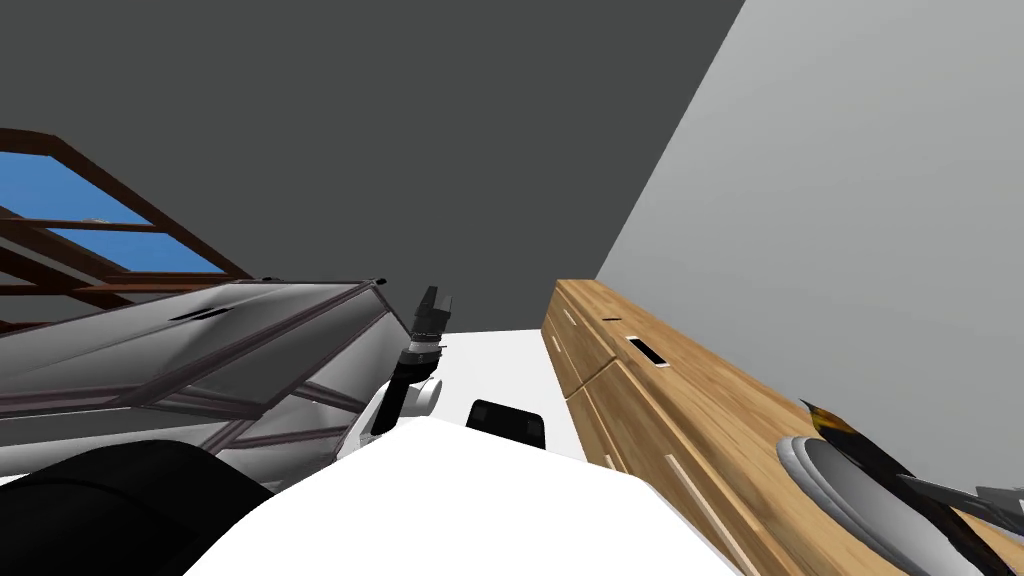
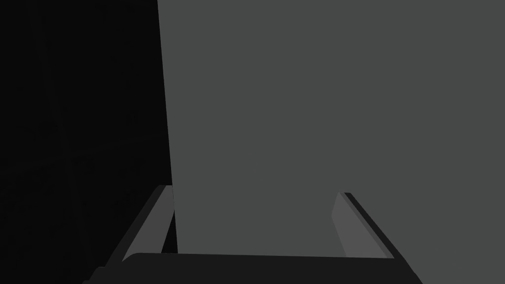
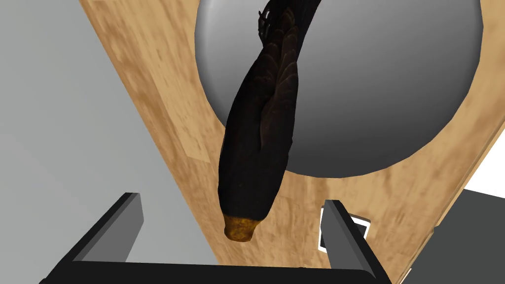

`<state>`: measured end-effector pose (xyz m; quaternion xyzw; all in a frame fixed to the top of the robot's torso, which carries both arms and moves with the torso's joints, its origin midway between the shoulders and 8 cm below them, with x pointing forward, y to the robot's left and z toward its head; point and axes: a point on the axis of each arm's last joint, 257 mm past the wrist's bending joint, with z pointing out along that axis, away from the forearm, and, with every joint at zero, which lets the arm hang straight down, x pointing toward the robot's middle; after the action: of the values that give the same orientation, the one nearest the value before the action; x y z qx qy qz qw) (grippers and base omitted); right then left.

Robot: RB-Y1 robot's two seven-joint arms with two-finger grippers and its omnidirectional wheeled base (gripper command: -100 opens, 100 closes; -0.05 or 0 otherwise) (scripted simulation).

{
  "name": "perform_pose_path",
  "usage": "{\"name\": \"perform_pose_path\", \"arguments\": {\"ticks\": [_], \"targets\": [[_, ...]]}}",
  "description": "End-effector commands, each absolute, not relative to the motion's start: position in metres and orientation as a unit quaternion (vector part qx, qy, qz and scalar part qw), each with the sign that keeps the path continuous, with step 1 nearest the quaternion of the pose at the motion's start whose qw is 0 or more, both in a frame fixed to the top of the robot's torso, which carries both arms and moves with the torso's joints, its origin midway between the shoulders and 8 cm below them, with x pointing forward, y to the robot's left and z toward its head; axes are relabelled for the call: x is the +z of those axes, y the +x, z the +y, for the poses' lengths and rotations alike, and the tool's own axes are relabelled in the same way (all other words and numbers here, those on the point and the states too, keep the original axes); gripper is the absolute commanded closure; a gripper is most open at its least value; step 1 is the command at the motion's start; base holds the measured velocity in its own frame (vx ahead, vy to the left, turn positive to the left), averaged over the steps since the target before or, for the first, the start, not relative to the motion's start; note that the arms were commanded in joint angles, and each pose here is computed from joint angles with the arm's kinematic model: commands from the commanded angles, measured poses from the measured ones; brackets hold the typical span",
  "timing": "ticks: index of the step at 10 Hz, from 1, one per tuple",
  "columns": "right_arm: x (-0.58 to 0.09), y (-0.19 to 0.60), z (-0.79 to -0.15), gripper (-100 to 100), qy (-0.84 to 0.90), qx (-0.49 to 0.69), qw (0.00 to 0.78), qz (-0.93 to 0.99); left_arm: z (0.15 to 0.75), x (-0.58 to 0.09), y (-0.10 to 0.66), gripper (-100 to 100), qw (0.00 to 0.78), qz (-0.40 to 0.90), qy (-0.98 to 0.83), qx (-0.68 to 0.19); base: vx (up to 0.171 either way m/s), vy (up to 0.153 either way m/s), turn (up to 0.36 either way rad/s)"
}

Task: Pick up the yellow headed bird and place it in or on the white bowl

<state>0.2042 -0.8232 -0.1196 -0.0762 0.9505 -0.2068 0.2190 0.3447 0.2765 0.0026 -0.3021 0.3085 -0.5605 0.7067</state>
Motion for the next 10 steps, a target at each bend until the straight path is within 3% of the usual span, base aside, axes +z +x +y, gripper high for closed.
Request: {"name": "perform_pose_path", "arguments": {"ticks": [1,8,9,10], "targets": [[-0.11,0.207,-0.824,-100,-0.064,-0.209,0.216,0.952,0.276,0.003,0.345,0,0.707,0.308,-0.302,-0.56,-0.11,-0.026,0.177],[-0.095,0.212,-0.826,-100,-0.046,-0.212,0.21,0.953,0.276,0.003,0.345,0,0.707,0.308,-0.302,-0.561,-0.074,-0.016,0.076],[-0.095,0.212,-0.826,0,-0.044,-0.212,0.211,0.953,0.276,0.003,0.345,0,0.707,0.309,-0.302,-0.56,-0.007,-0.001,-0.006],[-0.095,0.212,-0.826,0,-0.044,-0.212,0.211,0.953,0.277,0.003,0.345,0,0.707,0.309,-0.302,-0.56,0.0,0.0,0.0]]}}
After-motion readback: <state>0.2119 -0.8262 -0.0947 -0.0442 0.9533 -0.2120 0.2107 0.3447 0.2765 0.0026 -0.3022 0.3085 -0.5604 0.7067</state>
